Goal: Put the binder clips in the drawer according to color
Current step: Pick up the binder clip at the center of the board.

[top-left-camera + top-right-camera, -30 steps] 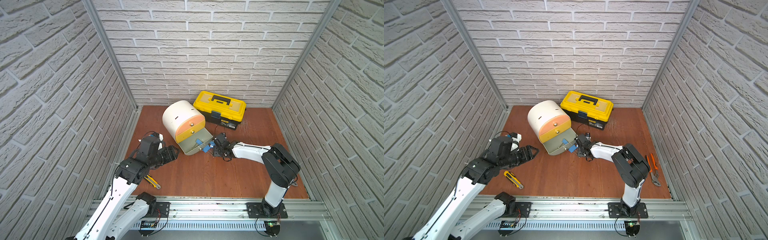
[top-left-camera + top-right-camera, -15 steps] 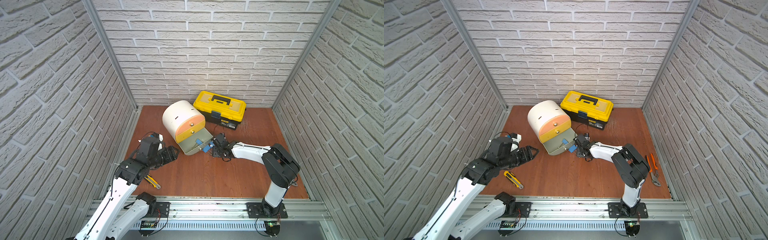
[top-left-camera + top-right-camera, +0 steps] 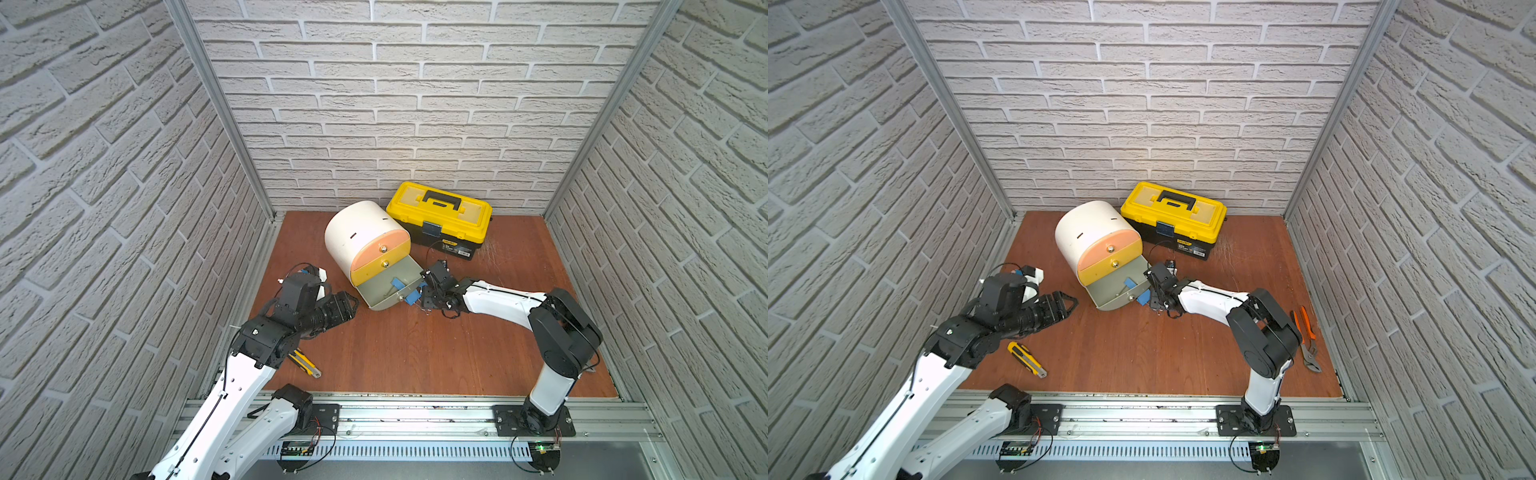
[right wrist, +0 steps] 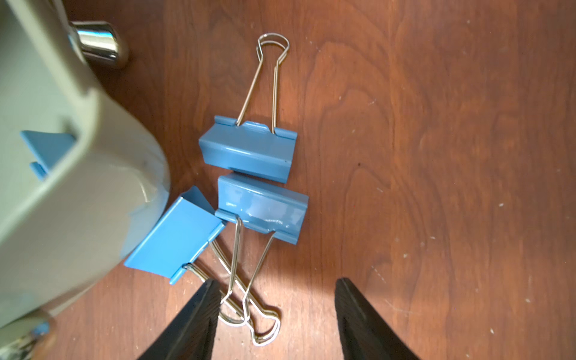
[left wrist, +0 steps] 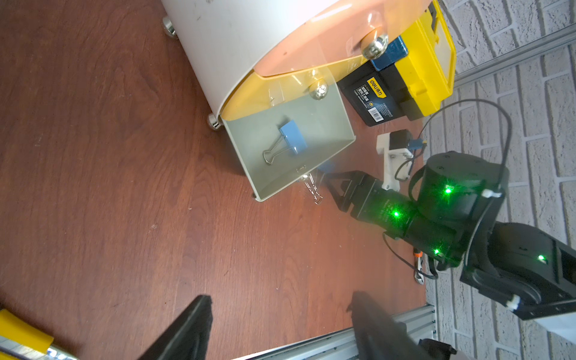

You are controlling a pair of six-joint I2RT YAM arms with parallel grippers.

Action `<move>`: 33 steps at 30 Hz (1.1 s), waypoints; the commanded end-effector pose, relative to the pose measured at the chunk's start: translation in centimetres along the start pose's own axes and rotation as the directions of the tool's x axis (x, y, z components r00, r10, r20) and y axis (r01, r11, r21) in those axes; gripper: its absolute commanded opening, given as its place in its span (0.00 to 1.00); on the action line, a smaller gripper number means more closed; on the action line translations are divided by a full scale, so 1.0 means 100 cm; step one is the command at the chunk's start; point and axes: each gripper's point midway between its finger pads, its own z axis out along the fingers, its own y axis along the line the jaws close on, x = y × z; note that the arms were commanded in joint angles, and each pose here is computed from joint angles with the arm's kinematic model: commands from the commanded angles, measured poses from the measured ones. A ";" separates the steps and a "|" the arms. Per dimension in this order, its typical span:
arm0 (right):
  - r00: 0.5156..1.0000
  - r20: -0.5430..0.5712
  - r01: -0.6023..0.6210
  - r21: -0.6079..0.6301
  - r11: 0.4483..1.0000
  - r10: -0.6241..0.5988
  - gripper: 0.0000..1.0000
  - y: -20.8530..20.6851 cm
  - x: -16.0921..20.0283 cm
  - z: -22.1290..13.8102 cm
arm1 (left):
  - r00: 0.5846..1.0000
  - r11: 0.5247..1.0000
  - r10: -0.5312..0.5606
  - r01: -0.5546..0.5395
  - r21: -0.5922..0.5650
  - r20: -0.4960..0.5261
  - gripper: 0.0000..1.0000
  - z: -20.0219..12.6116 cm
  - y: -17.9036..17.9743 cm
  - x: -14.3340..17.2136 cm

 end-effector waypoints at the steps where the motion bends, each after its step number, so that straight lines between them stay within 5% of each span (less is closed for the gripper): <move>1: 1.000 -0.018 0.011 0.030 0.999 -0.011 0.61 -0.001 0.005 0.006 | 0.999 1.000 0.005 -0.006 0.016 0.042 0.75 -0.002 -0.003 -0.008; 14: 0.997 -0.065 0.035 0.099 0.994 -0.029 0.56 -0.010 0.014 0.020 | 0.999 1.000 0.002 -0.003 0.015 0.041 0.75 -0.001 -0.002 -0.008; 33: 0.996 -0.089 -0.005 0.143 0.990 0.018 0.22 -0.053 0.047 0.012 | 1.000 1.000 0.005 -0.006 0.031 0.030 0.75 0.003 -0.005 -0.008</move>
